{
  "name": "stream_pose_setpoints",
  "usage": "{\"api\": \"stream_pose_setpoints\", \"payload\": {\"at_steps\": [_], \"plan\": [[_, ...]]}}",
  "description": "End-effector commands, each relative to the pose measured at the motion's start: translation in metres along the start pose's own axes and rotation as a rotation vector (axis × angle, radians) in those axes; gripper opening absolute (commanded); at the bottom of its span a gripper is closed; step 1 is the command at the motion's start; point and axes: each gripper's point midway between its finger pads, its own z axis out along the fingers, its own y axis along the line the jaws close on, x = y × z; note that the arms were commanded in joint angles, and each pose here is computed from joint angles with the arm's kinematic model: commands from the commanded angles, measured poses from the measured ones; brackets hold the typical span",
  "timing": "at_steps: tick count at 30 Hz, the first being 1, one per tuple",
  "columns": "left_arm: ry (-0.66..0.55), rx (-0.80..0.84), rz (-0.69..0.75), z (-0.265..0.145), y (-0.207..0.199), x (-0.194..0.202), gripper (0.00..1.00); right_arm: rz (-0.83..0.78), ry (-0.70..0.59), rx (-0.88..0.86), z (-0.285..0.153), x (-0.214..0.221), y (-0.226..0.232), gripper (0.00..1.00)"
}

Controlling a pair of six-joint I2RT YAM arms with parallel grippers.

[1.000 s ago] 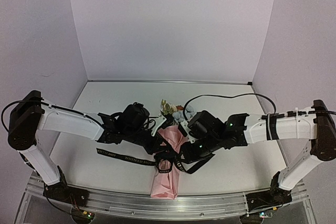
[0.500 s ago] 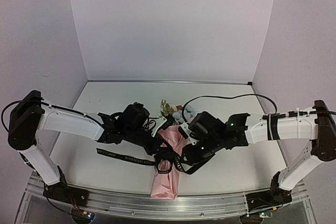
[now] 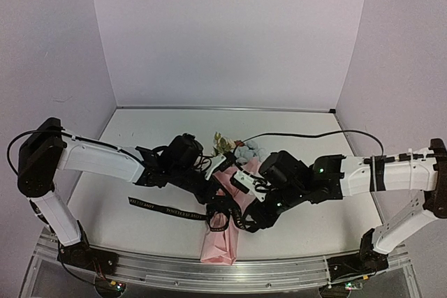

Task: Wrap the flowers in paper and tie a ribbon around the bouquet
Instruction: Cross the half-tied ribbon over the folded bouquet.

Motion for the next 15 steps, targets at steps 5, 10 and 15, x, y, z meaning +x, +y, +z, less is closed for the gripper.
{"api": "stream_pose_setpoints", "payload": {"at_steps": [5,10,15], "plan": [[0.006,0.134,0.021,-0.002,-0.011,-0.019,0.00,-0.470,-0.071,-0.147,-0.008,0.001,0.028,0.40],[0.033,0.187,-0.004,-0.003,-0.013,-0.016,0.00,-0.622,-0.077,-0.189,-0.004,-0.002,0.037,0.47],[0.053,0.231,-0.009,-0.003,-0.015,-0.014,0.00,-0.703,-0.079,-0.259,-0.004,-0.009,0.051,0.54]]}}
